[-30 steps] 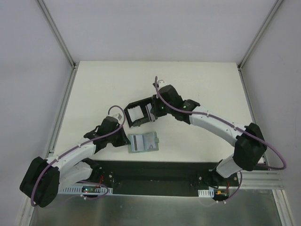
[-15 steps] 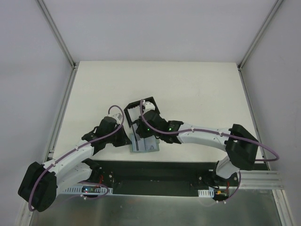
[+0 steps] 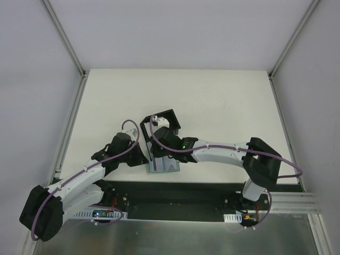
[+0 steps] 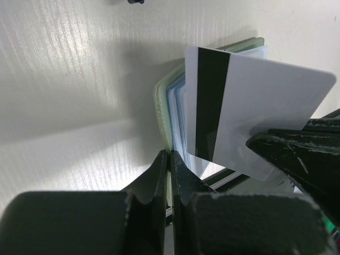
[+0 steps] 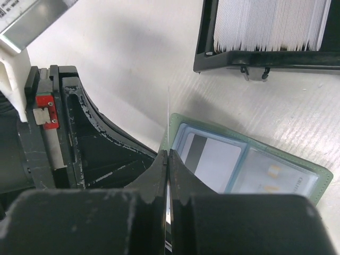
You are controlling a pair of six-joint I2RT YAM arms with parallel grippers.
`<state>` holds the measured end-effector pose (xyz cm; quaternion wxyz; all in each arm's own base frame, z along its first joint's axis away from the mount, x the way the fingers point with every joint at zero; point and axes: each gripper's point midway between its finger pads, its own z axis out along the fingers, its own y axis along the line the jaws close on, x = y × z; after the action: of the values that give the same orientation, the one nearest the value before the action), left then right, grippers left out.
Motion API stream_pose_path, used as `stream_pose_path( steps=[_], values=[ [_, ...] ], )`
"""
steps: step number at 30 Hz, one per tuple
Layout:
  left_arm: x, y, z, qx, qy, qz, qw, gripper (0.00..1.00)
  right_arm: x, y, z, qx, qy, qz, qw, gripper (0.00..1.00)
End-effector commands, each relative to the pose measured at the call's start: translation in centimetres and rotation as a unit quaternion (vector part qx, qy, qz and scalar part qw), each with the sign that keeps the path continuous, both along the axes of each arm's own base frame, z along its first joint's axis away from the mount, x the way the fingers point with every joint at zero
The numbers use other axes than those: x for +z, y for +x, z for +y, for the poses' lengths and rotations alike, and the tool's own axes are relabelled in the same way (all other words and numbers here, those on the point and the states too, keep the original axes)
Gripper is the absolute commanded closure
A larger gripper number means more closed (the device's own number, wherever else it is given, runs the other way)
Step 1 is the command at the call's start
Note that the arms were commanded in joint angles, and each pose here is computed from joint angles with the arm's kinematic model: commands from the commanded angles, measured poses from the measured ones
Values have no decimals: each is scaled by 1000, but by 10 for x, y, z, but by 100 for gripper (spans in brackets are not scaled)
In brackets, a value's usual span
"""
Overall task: Put the credit cards into the card holder
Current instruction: Turn over the card slot in the card holder.
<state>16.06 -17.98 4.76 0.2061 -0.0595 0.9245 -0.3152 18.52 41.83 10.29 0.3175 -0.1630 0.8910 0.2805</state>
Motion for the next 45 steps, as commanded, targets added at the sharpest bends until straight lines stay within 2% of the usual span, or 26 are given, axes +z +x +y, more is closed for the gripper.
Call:
stream_pose_path(
  steps=[1,14,34,45],
  values=[
    [2,2,1,3,-5,-6,1000,100,9,4,11,-8,9,-4,1000,100],
    [4,2,1,4,-6,-8,1000,100,5,1,7,-11,-10,-8,1000,100],
    [4,5,1,8,-3,-10,1000,100,5,2,-12,-17,-131,-62,989,100],
    [-1,3,5,13,5,-5,1000,100,17,4,-17,-24,-127,-73,989,100]
  ],
)
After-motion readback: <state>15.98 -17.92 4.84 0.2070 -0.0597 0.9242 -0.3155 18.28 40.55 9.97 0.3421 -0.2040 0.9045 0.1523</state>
